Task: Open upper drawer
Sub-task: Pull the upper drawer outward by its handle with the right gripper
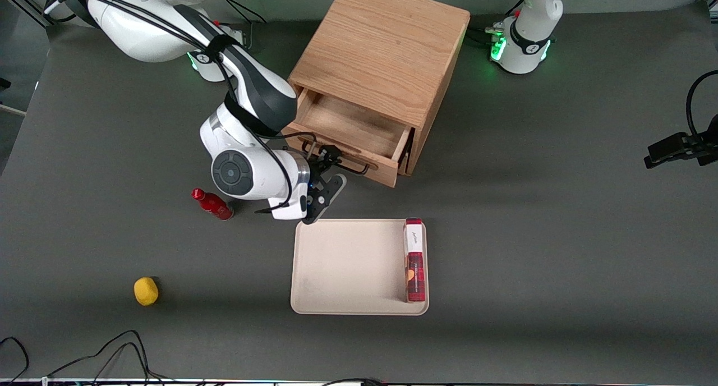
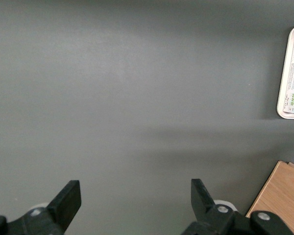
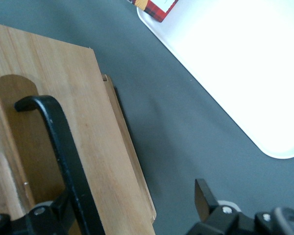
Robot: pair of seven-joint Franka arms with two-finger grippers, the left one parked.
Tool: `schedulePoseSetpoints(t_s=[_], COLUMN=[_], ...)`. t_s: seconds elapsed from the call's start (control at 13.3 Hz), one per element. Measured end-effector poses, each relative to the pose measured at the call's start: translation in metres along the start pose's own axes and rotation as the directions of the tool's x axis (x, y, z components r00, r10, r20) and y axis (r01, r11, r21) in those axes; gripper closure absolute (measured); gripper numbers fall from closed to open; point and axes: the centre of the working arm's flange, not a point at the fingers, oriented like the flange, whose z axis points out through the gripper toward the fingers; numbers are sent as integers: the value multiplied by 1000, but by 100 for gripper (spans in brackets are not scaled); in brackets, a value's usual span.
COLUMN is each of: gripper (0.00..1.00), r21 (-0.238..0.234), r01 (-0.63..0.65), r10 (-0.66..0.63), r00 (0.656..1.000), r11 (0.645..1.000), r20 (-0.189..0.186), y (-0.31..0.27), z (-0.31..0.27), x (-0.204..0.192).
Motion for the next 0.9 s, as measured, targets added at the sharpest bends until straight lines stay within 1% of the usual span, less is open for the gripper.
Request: schedulePoseSetpoints(t_s=[0.38, 0.45, 0.53, 0.68, 0.9], gripper=[0, 0, 0, 0, 0], r21=[-15, -16, -14, -11, -19], r01=[-13, -12, -6, -5, -3], r10=[13, 11, 6, 5, 2], r00=[1000, 1000, 1000, 1000, 1000], r11=[1000, 1000, 1000, 1000, 1000], r20=[-23, -22, -13, -6, -16], y=[25, 30, 33, 38, 53], z=[-10, -12, -14, -22, -32], x=[2, 2, 1, 1, 1])
